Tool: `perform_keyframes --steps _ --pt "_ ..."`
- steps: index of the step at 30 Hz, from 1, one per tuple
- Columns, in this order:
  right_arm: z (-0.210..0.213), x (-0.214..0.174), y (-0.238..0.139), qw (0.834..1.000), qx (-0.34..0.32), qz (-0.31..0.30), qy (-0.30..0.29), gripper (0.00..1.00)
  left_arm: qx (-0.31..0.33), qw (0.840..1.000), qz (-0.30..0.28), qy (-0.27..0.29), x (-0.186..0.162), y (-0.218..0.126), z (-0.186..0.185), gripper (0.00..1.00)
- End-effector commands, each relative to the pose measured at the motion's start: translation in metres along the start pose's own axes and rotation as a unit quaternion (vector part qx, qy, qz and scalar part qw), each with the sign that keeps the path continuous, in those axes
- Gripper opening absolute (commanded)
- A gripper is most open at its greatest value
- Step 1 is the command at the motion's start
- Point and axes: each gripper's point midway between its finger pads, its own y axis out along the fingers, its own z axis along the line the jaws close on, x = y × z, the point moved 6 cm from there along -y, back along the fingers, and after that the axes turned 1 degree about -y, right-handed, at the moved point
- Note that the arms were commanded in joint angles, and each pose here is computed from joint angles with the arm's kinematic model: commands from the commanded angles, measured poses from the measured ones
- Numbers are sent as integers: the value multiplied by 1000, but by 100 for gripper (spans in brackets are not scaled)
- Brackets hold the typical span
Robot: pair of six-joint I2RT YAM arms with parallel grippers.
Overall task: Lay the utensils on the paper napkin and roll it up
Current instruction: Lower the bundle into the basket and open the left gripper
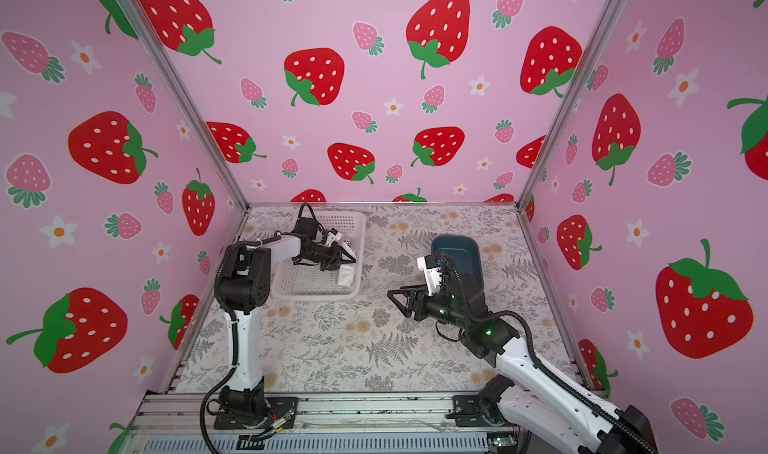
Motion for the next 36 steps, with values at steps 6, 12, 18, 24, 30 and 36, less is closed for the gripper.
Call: perform_keyframes --steps 6,12,18,24,30,36 --pt "3 8 -2 1000 2 -18 -15 63 120 992 -34 2 1 -25 -1 50" --pt "3 8 -1 1000 2 -16 -16 63 156 986 -58 22 3 -48 -19 69" --pt "6 10 -2 1000 6 -18 -19 63 189 980 -67 15 2 -54 -15 69" --pt "6 10 -3 1000 7 -18 -19 63 212 975 -60 -6 4 -46 1 51" --pt "7 11 -3 1000 7 -19 -19 63 226 973 -50 -23 1 -38 16 35" --pt "5 10 -1 1000 5 -17 -20 63 196 979 -34 -30 -1 -28 20 24"
